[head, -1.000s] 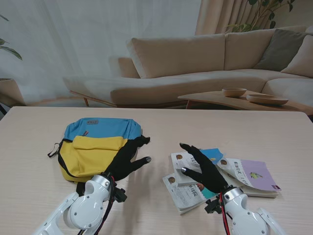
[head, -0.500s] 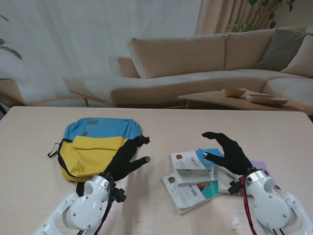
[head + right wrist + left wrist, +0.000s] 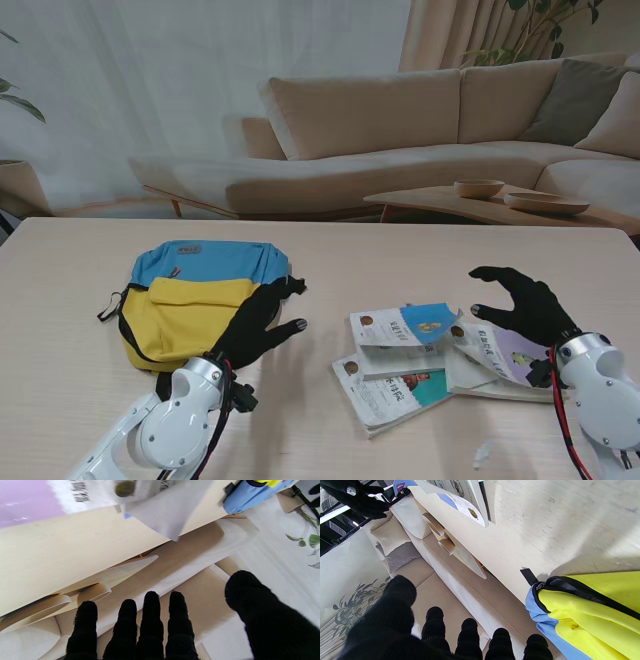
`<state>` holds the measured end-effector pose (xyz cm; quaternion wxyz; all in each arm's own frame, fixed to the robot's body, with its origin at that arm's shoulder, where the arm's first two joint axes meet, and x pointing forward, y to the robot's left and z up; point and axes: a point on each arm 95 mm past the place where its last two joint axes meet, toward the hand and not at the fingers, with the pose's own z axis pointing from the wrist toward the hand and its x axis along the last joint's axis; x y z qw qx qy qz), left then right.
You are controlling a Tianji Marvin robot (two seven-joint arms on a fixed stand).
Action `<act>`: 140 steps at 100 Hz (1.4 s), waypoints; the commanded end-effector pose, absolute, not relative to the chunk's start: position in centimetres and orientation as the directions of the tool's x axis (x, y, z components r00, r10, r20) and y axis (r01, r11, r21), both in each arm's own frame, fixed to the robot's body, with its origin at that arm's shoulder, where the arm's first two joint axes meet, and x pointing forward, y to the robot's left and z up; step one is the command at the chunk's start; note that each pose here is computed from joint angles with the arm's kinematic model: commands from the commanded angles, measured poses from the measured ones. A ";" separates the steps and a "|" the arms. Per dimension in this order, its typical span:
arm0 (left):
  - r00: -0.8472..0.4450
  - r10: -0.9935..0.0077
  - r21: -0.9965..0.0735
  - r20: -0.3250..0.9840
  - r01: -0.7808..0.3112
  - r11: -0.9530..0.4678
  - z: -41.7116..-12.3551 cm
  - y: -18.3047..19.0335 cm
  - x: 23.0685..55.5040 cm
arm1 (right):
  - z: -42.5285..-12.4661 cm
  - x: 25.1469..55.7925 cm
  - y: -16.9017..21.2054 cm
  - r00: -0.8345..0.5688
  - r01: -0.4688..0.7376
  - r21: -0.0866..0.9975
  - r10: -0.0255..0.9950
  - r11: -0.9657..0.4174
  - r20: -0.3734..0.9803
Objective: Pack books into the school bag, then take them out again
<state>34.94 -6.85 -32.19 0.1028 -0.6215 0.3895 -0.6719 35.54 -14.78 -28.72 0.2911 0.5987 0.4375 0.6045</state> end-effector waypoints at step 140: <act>-0.210 -0.622 -0.652 0.754 -0.355 -0.670 -32.1 -7.4 34.8 | -37.9 36.4 -20.0 -0.027 0.493 0.861 0.987 -0.127 0.161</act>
